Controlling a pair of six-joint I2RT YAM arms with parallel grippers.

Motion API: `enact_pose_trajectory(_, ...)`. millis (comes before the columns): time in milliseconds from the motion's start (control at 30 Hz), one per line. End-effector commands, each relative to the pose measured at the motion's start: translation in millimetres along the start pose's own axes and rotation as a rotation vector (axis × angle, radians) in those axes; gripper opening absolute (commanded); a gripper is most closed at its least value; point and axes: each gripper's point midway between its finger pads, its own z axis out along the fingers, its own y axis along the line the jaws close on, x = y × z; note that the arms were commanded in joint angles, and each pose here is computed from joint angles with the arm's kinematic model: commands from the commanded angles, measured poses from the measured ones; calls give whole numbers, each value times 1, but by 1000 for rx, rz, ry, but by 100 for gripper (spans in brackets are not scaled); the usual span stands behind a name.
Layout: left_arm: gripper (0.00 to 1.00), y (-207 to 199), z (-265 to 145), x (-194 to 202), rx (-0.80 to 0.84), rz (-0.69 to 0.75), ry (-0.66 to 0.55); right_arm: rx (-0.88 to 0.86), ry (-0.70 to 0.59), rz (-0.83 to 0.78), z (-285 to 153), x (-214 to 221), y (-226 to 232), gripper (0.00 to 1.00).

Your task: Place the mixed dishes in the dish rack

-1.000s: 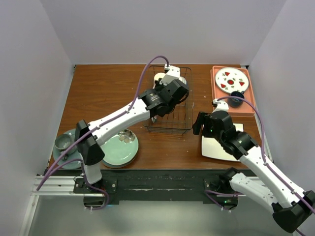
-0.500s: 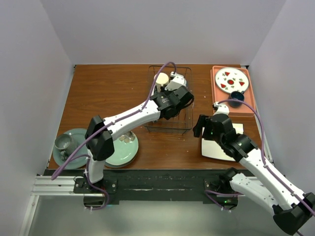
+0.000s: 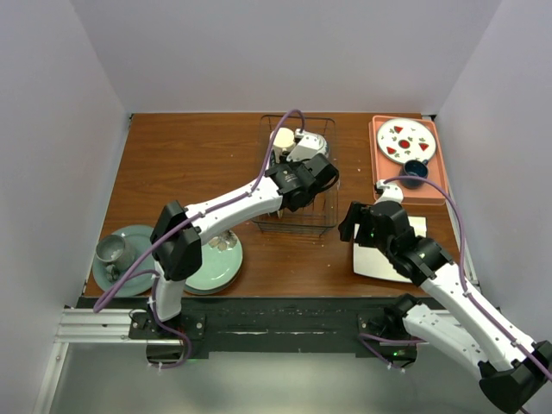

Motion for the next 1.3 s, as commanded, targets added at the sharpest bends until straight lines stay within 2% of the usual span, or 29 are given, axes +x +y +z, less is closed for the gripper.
enact_pose_trajectory(0, 24, 5, 7, 8, -35, -38, 11, 4, -28, 24, 0, -5, 0, 78)
enact_pose_trajectory(233, 34, 8, 11, 11, -44, -37, 18, 4, -24, 26, 0, -3, 0, 78)
enact_pose_trajectory(467, 41, 11, -2, -12, 1, -68, -13, 0, -25, 28, -1, -4, 1, 78)
enact_pose_trajectory(667, 50, 18, -23, -29, 89, -108, -30, -5, -27, 35, -6, -8, 3, 80)
enact_pose_trajectory(767, 57, 27, -34, -35, 123, -134, -44, -17, -28, 39, -10, -12, 6, 86)
enact_pose_trajectory(800, 62, 29, -37, -36, 133, -137, -48, -20, -24, 42, -11, -12, 7, 94)
enact_pose_trajectory(833, 64, 29, -40, -36, 162, -139, -47, -34, -20, 37, -13, -12, 9, 98)
enact_pose_trajectory(1033, 83, 50, -73, -38, 332, -206, -131, -203, 20, -44, -20, -13, 40, 99)
enact_pose_trajectory(1133, 87, 65, -77, -21, 359, -248, -138, -253, 38, -51, -17, -10, 50, 99)
enact_pose_trajectory(1267, 89, 93, -70, 18, 327, -290, -84, -398, 88, -54, -13, 1, 78, 96)
